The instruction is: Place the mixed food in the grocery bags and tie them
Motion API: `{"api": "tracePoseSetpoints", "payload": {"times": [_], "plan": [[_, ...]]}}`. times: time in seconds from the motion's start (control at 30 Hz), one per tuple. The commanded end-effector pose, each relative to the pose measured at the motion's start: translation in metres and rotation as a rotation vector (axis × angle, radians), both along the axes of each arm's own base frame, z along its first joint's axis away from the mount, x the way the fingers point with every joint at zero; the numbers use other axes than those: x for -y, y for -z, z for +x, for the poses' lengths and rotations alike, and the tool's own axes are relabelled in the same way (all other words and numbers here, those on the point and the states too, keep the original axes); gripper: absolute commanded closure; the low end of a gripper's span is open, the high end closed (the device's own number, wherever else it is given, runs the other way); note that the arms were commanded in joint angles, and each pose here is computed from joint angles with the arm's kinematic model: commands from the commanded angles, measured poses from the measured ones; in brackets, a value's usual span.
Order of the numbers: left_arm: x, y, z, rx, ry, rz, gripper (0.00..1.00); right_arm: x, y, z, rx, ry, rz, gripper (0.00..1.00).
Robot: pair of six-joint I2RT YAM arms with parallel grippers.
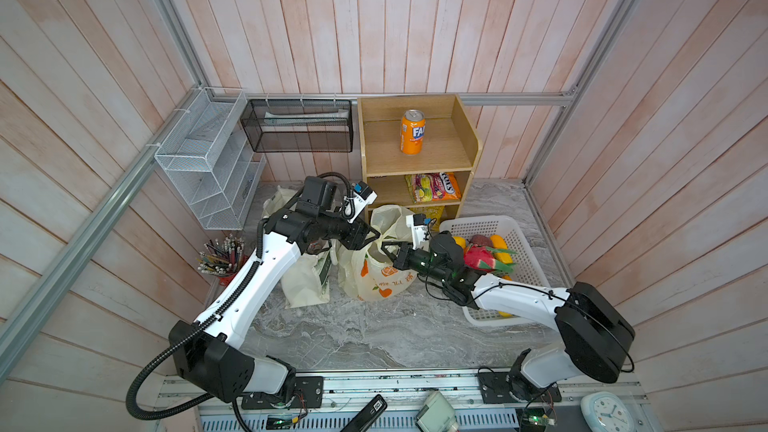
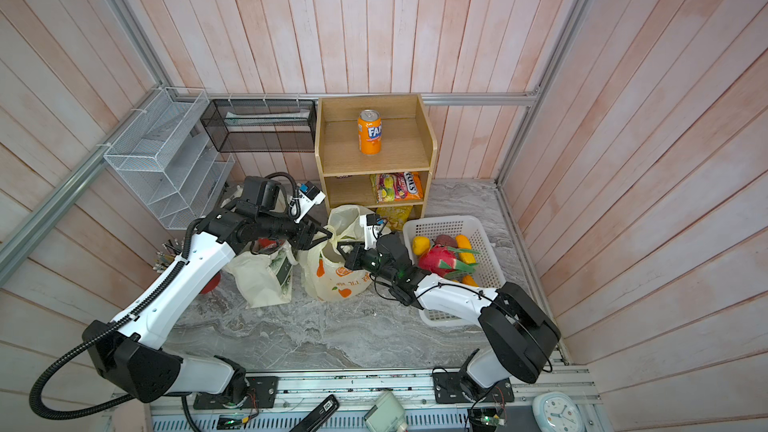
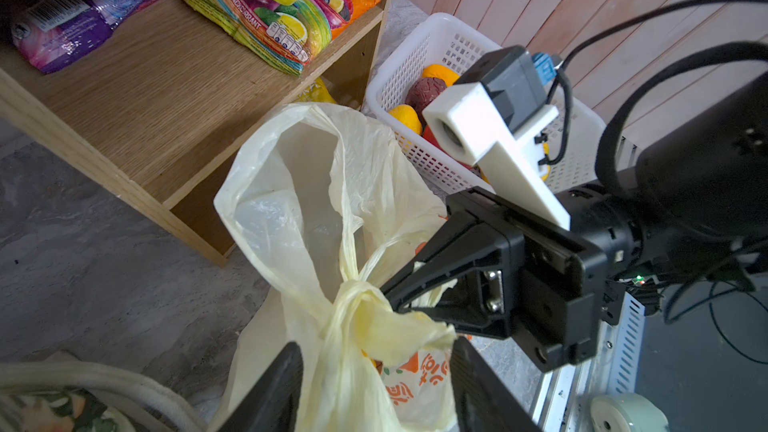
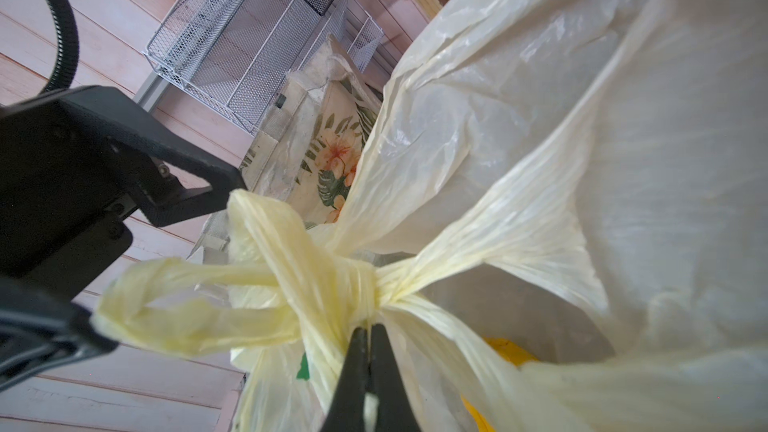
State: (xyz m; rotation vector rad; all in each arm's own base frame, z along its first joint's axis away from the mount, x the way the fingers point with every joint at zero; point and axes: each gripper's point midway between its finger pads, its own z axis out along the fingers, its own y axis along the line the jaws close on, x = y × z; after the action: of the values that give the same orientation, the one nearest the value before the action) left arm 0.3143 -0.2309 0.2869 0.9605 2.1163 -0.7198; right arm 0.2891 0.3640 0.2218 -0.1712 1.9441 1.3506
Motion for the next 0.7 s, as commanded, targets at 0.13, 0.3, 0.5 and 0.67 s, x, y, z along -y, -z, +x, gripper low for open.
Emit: {"api": "tracePoseSetpoints", "payload": {"times": [0.13,0.3,0.5,0.67], "plan": [[-0.01,-0.039,0.0,0.199,-0.069,-0.058,0.31,0.001,0.004,0.001,-0.007,-0.002,0.004,1.0],[-0.011,-0.048,-0.014,0.215,-0.046,-0.069,0.26,0.002,0.004,0.001,-0.005,-0.001,0.005,1.0],[-0.006,-0.018,-0.02,0.198,-0.047,0.024,0.21,0.001,0.004,0.002,-0.007,0.0,0.006,1.0],[-0.001,0.007,-0.017,0.182,-0.044,0.1,0.16,0.001,0.005,0.002,-0.009,-0.001,0.006,1.0]]}}
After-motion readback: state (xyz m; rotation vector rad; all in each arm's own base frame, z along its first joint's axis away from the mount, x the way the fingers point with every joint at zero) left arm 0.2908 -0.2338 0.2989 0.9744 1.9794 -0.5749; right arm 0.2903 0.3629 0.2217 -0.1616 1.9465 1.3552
